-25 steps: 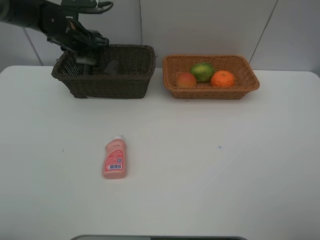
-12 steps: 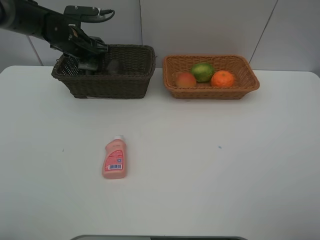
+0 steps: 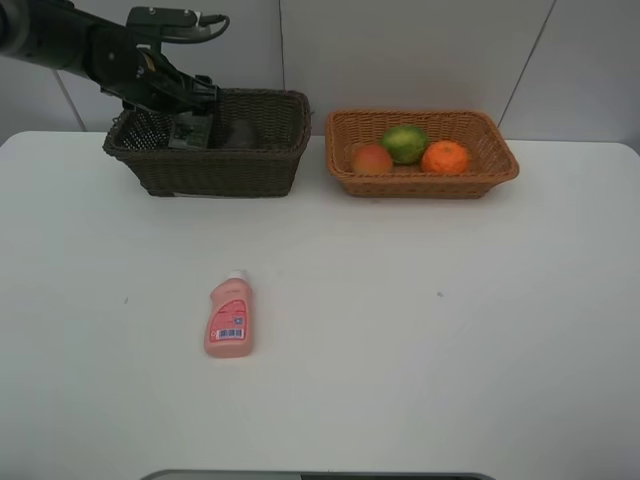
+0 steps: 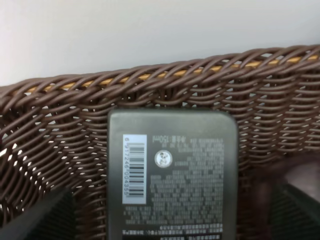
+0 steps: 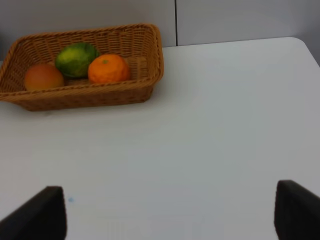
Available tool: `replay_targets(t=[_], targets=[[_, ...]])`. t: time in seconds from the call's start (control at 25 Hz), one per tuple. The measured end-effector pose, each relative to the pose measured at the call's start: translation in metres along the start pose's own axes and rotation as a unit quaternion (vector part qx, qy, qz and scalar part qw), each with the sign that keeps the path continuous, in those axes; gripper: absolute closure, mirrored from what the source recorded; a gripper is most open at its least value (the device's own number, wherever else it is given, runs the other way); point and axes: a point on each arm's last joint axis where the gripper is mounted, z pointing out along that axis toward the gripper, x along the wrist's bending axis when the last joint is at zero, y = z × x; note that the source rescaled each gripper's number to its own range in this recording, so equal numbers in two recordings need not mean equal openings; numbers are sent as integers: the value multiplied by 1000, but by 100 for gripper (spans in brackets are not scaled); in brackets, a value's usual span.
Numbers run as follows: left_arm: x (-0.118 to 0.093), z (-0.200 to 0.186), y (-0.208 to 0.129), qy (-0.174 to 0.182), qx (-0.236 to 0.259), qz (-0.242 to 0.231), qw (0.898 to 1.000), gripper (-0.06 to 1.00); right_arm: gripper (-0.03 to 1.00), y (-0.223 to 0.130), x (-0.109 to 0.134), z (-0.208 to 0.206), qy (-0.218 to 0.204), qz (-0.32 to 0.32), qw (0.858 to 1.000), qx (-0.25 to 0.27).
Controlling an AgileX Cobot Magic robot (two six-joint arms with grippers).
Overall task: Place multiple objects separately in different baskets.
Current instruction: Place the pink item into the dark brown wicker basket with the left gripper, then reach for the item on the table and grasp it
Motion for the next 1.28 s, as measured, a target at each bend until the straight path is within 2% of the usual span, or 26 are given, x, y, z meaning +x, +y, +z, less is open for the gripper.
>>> replay_targets(t=[0.28, 0.44, 0.72, 0.92, 1.08, 1.28], targets=[[-4, -34, 20, 4, 3, -9, 1000, -4, 6, 0, 0, 0, 0, 0, 1000, 0], [-24, -67, 28, -1, 47, -7, 999, -4, 6, 0, 0, 0, 0, 0, 1000, 0], [-71, -117, 26, -39, 119, -10, 992, -4, 6, 0, 0, 0, 0, 0, 1000, 0], [-96, -130, -18, -49, 201, -53, 977, -4, 6, 0, 0, 0, 0, 0, 1000, 0], [-105, -133, -66, -31, 270, -75, 960, -4, 6, 0, 0, 0, 0, 0, 1000, 0], [-116, -139, -109, -9, 328, -94, 940, -4, 6, 0, 0, 0, 0, 0, 1000, 0]])
